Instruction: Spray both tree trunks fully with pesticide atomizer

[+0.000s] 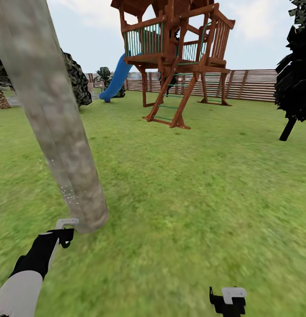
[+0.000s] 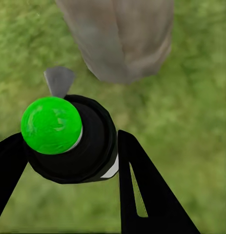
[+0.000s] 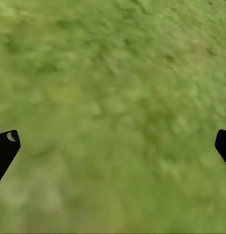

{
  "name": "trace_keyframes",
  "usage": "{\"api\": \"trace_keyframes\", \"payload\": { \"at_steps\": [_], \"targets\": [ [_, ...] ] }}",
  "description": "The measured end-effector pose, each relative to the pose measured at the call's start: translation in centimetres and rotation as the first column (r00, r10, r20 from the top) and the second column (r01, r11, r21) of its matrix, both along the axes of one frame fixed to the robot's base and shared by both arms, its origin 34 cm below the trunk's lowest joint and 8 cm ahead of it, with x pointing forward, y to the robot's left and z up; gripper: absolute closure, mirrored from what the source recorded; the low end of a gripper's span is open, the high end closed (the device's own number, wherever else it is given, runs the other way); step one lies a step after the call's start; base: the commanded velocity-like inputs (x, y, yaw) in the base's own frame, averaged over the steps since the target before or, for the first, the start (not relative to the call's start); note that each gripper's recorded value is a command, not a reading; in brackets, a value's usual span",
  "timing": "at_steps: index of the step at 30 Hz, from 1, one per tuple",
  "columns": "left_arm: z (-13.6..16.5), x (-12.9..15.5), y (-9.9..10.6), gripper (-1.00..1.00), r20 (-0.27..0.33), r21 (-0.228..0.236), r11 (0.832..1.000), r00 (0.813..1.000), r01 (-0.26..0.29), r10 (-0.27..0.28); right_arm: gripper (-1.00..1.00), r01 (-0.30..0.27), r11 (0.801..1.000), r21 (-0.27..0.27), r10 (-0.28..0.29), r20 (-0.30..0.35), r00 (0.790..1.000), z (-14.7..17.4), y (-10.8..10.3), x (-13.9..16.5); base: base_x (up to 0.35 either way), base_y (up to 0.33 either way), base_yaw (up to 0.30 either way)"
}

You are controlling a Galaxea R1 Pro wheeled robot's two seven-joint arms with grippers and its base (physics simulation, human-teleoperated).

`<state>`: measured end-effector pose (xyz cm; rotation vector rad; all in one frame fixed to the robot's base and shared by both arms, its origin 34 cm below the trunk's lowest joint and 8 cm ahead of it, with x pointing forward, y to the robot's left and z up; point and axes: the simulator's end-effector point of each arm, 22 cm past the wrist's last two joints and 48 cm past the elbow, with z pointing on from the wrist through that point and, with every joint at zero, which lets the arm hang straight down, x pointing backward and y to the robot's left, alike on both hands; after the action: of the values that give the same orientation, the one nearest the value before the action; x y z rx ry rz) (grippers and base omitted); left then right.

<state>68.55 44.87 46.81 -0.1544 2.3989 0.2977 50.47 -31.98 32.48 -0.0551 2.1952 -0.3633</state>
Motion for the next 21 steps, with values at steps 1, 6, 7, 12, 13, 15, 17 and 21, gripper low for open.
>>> {"api": "trace_keyframes", "payload": {
  "at_steps": [1, 6, 7, 12, 13, 15, 17, 21],
  "targets": [
    [0.01, 0.01, 0.0, 1.0, 0.0, 0.0, 1.0, 1.0, 0.0, 0.0, -1.0, 0.0, 1.0, 0.0, 0.0, 0.0, 1.0, 0.0, 0.0, 0.0, 0.019, -0.268, 0.053],
    [-0.02, 0.0, -0.03, 1.0, 0.0, 0.0, 1.0, 1.0, 0.001, -0.001, -1.0, 0.0, 1.0, 0.0, 0.0, 0.0, 1.0, 0.0, 0.0, 0.0, 0.004, -0.27, 0.01],
    [-0.03, -0.01, -0.02, 1.0, -0.001, 0.0, 1.0, 1.0, 0.0, 0.0, -1.0, 0.0, 1.0, 0.0, 0.0, 0.0, 1.0, 0.0, 0.0, 0.0, 0.0, -0.27, 0.001],
    [-0.04, -0.02, -0.02, 1.0, -0.001, -0.001, 1.0, 1.0, 0.0, 0.0, -1.0, 0.0, 1.0, 0.0, 0.0, 0.0, 1.0, 0.0, 0.0, 0.0, 0.0, -0.27, 0.088],
    [-0.04, -0.02, -0.02, 1.0, -0.001, -0.001, 1.0, 1.0, 0.0, 0.0, -1.0, 0.0, 1.0, 0.0, 0.0, 0.0, 1.0, 0.0, 0.0, 0.0, 0.0, -0.27, 0.242],
    [-0.05, -0.02, -0.02, 1.0, -0.001, -0.001, 1.0, 1.0, 0.0, 0.0, -1.0, 0.0, 1.0, 0.0, 0.0, 0.0, 1.0, 0.0, 0.0, 0.0, 0.0, -0.27, 0.262],
    [-0.05, -0.03, -0.02, 1.0, -0.001, -0.001, 1.0, 1.0, 0.0, 0.0, -1.0, 0.0, 1.0, 0.0, 0.0, 0.0, 1.0, -0.01, 0.0, -0.01, 0.014, -0.27, 0.274],
    [-0.04, -0.03, 0.02, 1.0, -0.002, 0.001, 1.0, 1.0, 0.0, 0.0, -1.0, 0.0, 1.0, 0.0, 0.0, 0.0, 1.0, -0.01, 0.01, -0.02, 0.091, -0.27, 0.275]
  ]
}}
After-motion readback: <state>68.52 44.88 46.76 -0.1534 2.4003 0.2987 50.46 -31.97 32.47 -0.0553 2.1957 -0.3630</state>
